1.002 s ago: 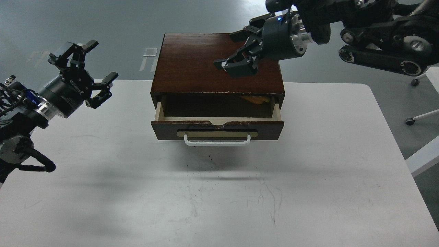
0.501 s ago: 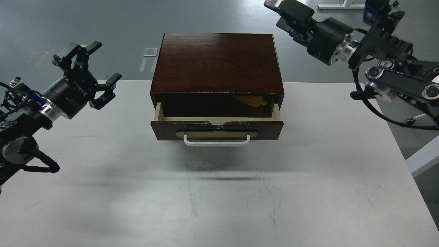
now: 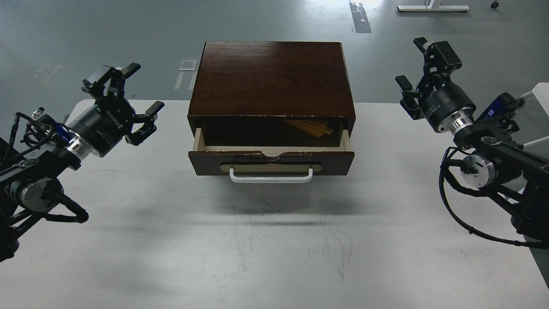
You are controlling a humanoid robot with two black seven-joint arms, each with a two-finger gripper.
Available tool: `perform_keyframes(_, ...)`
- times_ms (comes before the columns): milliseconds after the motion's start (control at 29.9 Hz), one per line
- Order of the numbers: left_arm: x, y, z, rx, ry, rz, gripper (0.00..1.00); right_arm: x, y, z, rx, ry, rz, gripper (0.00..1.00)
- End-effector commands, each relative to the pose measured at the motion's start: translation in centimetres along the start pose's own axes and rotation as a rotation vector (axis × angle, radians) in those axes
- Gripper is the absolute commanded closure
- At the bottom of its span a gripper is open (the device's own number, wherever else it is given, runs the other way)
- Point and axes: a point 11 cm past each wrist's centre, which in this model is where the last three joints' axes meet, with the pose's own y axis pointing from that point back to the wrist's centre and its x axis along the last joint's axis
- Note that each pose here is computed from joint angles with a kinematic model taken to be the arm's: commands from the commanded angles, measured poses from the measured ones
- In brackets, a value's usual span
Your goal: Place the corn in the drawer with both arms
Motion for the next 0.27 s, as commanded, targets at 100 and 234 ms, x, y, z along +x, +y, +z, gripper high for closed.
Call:
perform_keyframes(100,-0.02,0.0,-0.03,0.0,0.002,-0.001,0.01,-0.43,0.48,0.95,-0.018,-0.017,-0.006,0.0)
perform_keyframes(234,-0.07,-0.03,-0.06,-0.001,0.003,-0.002,0.01,-0.54,0.58,1.16,-0.022,-0.022,-0.009,0.0)
